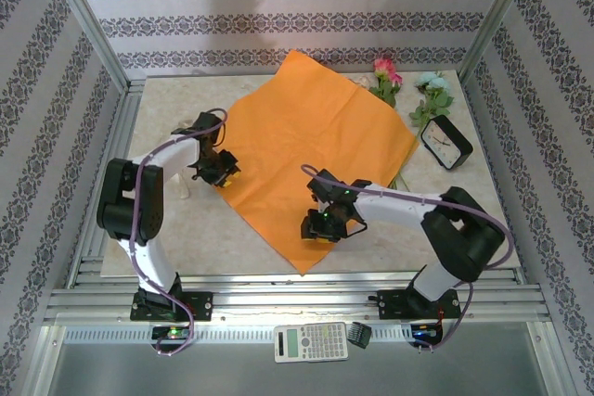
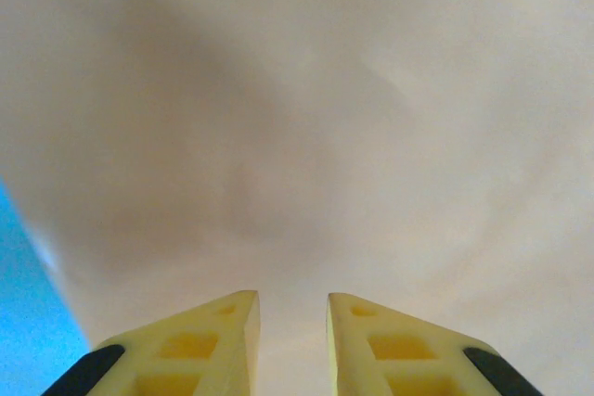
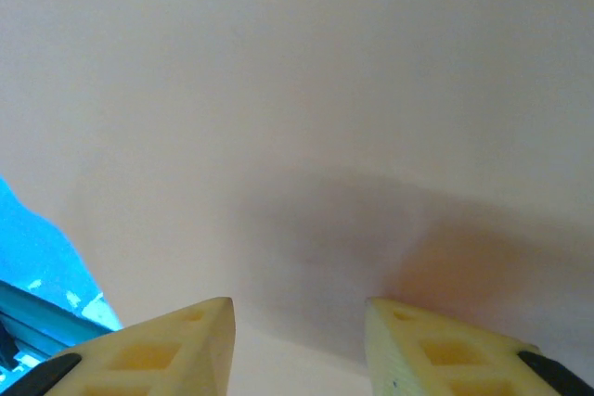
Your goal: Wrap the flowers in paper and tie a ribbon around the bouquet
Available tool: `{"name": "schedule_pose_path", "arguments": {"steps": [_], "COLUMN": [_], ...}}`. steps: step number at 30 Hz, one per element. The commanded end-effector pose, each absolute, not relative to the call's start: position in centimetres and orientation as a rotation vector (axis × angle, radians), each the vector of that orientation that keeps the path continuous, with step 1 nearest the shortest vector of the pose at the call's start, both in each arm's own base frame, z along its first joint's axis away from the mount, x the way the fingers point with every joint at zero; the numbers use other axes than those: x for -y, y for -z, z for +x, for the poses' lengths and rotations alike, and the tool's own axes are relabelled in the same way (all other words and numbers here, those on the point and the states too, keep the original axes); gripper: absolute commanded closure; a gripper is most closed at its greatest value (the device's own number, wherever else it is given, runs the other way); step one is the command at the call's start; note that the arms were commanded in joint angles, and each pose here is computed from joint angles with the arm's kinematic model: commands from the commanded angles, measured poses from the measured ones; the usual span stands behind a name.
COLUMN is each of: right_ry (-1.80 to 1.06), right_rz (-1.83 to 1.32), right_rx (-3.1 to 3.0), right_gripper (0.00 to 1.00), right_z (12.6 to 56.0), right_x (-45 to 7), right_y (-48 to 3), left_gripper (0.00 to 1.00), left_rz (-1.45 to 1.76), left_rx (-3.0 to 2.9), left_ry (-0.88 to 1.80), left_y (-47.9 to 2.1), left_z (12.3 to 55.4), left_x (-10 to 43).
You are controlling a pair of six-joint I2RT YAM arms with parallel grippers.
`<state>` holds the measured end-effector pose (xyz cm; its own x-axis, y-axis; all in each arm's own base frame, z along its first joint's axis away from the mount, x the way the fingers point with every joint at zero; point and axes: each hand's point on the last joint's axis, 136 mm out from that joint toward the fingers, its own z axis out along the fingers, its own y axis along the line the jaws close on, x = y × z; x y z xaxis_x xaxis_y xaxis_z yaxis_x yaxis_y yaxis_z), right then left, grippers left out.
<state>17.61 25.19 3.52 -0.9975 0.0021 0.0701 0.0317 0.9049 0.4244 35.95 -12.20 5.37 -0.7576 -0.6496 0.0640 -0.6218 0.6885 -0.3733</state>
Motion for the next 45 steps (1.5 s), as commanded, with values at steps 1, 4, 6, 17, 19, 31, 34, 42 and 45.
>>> {"name": "schedule_pose_path", "arguments": {"steps": [1,4,6,17,19,31,34,42,45], "right_ry": [0.55,0.506,0.478,0.1,0.093,0.214,0.233,0.241,0.235], "right_rz": [-0.077,-0.181,-0.307,-0.974,-1.013,-0.902,-0.895,-0.874,-0.857], "right_rx": [3.084,3.175,3.247,3.361,3.344,3.265,3.255,3.229,3.238], "right_gripper": [0.56,0.54,0.54,0.65,0.65,0.67,0.67,0.68,0.69], "right_z": [18.3,20.2,22.4,33.5,34.7,39.0,39.1,39.8,40.3], "right_x": [-21.3,-17.7,-14.6,1.5,2.8,3.0,2.7,2.4,2.3], "right_y": [-5.7,-8.1,-9.8,-11.3,-10.7,-5.4,-4.7,-2.9,-2.8], "left_gripper": [0.72,0.72,0.72,0.8,0.8,0.81,0.81,0.81,0.81], "left_rz": [-0.999,-0.935,-0.885,-0.923,-0.95,-0.985,-0.977,-0.965,-0.954], "left_rx": [-2.771,-2.76,-2.782,-2.893,-2.895,-2.879,-2.881,-2.896,-2.903], "left_ry": [0.641,0.787,0.906,0.827,0.811,0.769,0.773,0.752,0.739], "left_y": [-9.0,-9.3,-8.6,-2.4,-1.7,-1.3,-1.4,-1.4,-1.5], "left_z": [36.1,37.0,37.7,35.0,33.8,32.5,32.7,32.5,32.3], "left_x": [16.1,20.5,23.9,25.0,24.2,22.6,22.6,22.2,22.1]}}
